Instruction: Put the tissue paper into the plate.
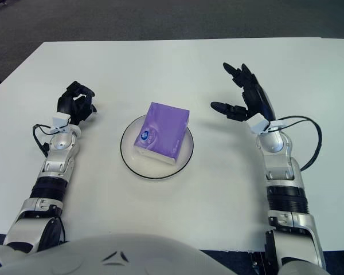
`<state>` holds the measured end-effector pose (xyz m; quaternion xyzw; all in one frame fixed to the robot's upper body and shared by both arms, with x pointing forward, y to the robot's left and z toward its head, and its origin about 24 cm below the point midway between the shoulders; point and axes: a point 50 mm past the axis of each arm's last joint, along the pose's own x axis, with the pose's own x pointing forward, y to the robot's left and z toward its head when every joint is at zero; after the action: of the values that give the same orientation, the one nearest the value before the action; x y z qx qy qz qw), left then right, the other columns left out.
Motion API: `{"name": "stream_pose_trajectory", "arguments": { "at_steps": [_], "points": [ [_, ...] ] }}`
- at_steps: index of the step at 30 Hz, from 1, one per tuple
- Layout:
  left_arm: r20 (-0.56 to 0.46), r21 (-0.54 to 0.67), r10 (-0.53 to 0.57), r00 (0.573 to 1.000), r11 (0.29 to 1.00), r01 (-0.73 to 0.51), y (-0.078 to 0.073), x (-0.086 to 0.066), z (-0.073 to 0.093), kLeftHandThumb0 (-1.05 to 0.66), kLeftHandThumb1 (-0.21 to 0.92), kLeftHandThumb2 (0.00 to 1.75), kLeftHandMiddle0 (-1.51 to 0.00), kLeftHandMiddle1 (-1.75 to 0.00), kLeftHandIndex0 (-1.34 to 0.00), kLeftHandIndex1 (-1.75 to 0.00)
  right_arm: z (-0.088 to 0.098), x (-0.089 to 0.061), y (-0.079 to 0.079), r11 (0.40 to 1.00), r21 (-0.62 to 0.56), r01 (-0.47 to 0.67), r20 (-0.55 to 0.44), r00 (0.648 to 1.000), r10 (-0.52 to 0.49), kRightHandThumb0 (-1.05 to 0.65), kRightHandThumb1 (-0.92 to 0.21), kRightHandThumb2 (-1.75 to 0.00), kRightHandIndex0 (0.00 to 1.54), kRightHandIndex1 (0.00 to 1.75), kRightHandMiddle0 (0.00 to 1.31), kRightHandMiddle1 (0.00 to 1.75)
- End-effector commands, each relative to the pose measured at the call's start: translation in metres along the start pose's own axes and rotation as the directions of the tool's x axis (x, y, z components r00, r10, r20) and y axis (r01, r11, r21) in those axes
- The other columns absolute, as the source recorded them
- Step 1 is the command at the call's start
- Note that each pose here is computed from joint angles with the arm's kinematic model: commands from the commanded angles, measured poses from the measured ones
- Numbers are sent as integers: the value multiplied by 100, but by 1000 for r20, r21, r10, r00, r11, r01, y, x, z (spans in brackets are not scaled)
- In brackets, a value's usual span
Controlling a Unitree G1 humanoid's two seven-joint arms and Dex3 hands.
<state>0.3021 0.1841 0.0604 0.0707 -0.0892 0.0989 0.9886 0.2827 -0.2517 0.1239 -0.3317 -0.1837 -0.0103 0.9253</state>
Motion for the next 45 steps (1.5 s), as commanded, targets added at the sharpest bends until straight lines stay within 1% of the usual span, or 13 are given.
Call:
{"name": "stream_pose_trajectory", "arguments": {
  "at_steps": [1, 10, 12, 13, 14, 15, 17, 19, 25, 27, 30, 39, 45],
  "points": [
    [-196, 6, -7, 981, 1000, 8, -2, -38, -47, -39, 92, 49, -91, -175, -63, -169, -8, -6, 3, 996, 79, 33, -33, 999, -30, -55, -92, -43, 51, 4, 39, 9],
    [-193, 8, -8, 981, 1000, 9, -2, -38, -47, -39, 92, 49, -91, -175, -63, -169, -21, -17, 17, 957, 275, 89, -110, 992, -61, -41, -92, -44, 75, 7, 56, 17],
    [-192, 8, -8, 981, 1000, 10, -2, -38, -47, -39, 92, 49, -91, -175, -63, -169, -23, -18, 19, 936, 338, 97, -146, 988, -50, -35, -92, -44, 79, 5, 54, 30],
    [-192, 8, -8, 981, 1000, 10, -2, -38, -47, -39, 92, 49, -91, -175, -63, -169, -23, -18, 19, 926, 363, 100, -161, 986, -43, -35, -92, -45, 82, 4, 44, 79],
    [-192, 8, -8, 981, 1000, 10, -2, -37, -47, -39, 92, 49, -91, -175, -63, -169, -24, -18, 20, 914, 392, 105, -180, 983, -36, -35, -92, -46, 83, 3, 36, 111],
    [-192, 8, -8, 981, 1000, 10, -2, -37, -47, -39, 92, 49, -91, -175, -63, -169, -24, -18, 20, 905, 412, 109, -193, 981, -30, -35, -92, -46, 85, 3, 32, 132],
    [-192, 8, -9, 981, 1000, 10, -2, -37, -47, -39, 92, 49, -91, -175, -63, -169, -25, -19, 21, 886, 449, 119, -221, 975, -19, -34, -92, -46, 87, 3, 29, 149],
    [-193, 8, -9, 981, 1000, 11, -2, -37, -47, -39, 92, 49, -91, -175, -63, -169, -25, -20, 22, 867, 482, 129, -249, 968, -5, -34, -92, -45, 89, 4, 29, 156],
    [-193, 9, -10, 981, 1000, 12, -2, -37, -47, -39, 92, 49, -92, -175, -63, -169, -26, -22, 28, 844, 516, 147, -295, 956, 13, -35, -92, -39, 97, 14, 33, 159],
    [-193, 10, -11, 981, 1000, 13, -2, -37, -47, -39, 92, 49, -92, -175, -63, -169, -26, -23, 31, 841, 519, 151, -306, 952, 17, -35, -92, -38, 85, 48, 35, 158],
    [-193, 10, -12, 981, 1000, 14, -2, -37, -47, -39, 92, 49, -91, -175, -63, -169, -29, -24, 42, 835, 528, 155, -337, 941, 39, -35, -92, -37, 77, 72, 36, 157],
    [-191, 9, -11, 982, 1000, 13, -3, -37, -47, -39, 92, 48, -91, -175, -64, -169, -28, -19, 55, 829, 535, 162, -379, 923, 64, -35, -92, -37, 72, 89, 36, 158],
    [-188, 9, -10, 982, 1000, 12, -3, -38, -47, -39, 92, 48, -91, -175, -64, -169, -30, -17, 61, 822, 549, 152, -382, 920, 85, -35, -92, -37, 67, 109, 36, 158]
  ]
}}
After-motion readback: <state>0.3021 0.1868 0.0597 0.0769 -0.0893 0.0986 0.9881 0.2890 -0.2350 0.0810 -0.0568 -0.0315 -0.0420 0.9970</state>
